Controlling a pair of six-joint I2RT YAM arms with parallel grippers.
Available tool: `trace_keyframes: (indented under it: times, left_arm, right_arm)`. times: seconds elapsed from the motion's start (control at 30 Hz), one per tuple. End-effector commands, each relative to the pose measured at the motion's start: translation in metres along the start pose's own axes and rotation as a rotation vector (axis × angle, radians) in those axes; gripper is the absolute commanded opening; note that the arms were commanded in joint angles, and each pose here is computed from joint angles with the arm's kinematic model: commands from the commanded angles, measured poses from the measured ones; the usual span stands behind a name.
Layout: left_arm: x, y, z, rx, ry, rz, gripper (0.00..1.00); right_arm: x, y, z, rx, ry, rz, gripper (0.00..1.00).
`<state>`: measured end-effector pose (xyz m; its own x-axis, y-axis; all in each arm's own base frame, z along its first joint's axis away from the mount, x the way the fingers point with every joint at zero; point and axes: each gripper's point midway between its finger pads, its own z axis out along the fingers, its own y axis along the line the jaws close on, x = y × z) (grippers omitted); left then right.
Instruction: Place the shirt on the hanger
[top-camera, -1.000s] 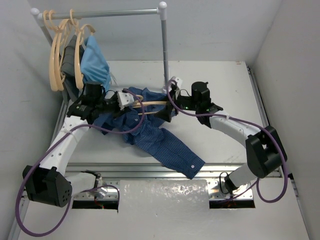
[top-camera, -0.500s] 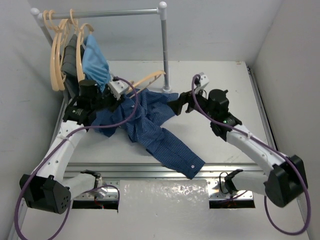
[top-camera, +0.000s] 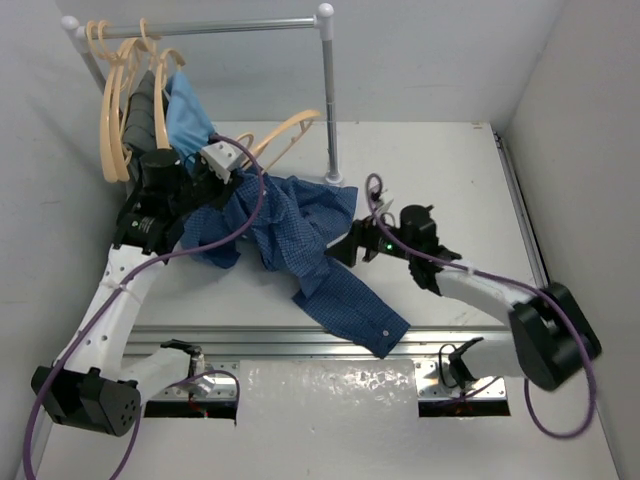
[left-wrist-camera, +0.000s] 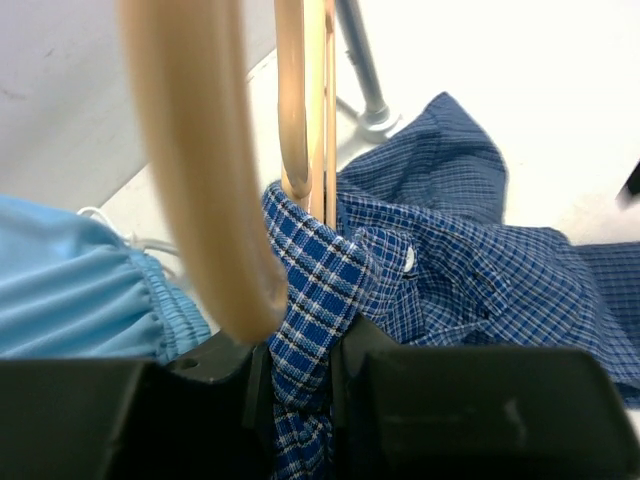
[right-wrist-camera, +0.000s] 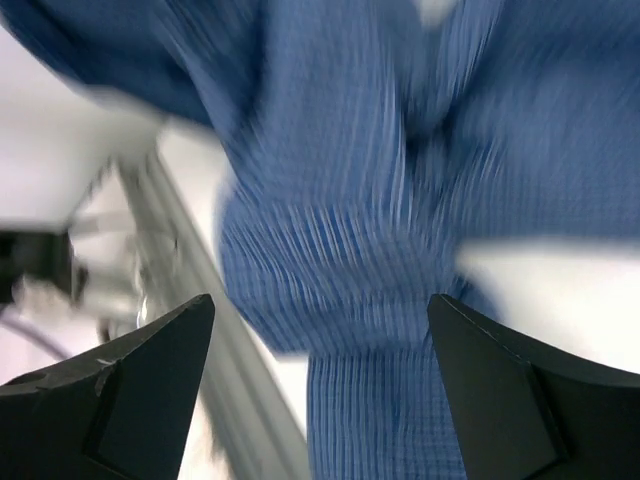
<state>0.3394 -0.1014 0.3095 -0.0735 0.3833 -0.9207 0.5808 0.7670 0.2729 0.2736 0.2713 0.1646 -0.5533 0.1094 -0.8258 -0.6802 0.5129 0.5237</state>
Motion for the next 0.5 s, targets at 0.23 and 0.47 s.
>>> trace_keyframes:
  times: [0.23, 0.47]
  left_arm:
    - [-0.068, -0.001, -0.004, 0.106, -0.107, -0.043, 0.0]
    - [-0.071, 0.015, 0.034, 0.17, 0.003, -0.103, 0.0]
  right_arm:
    - [0.038, 0.007, 0.086, -0.189, 0.116, 0.035, 0.99]
    - [0.027, -0.048, 0.11, -0.099, 0.04, 0.159, 0.0]
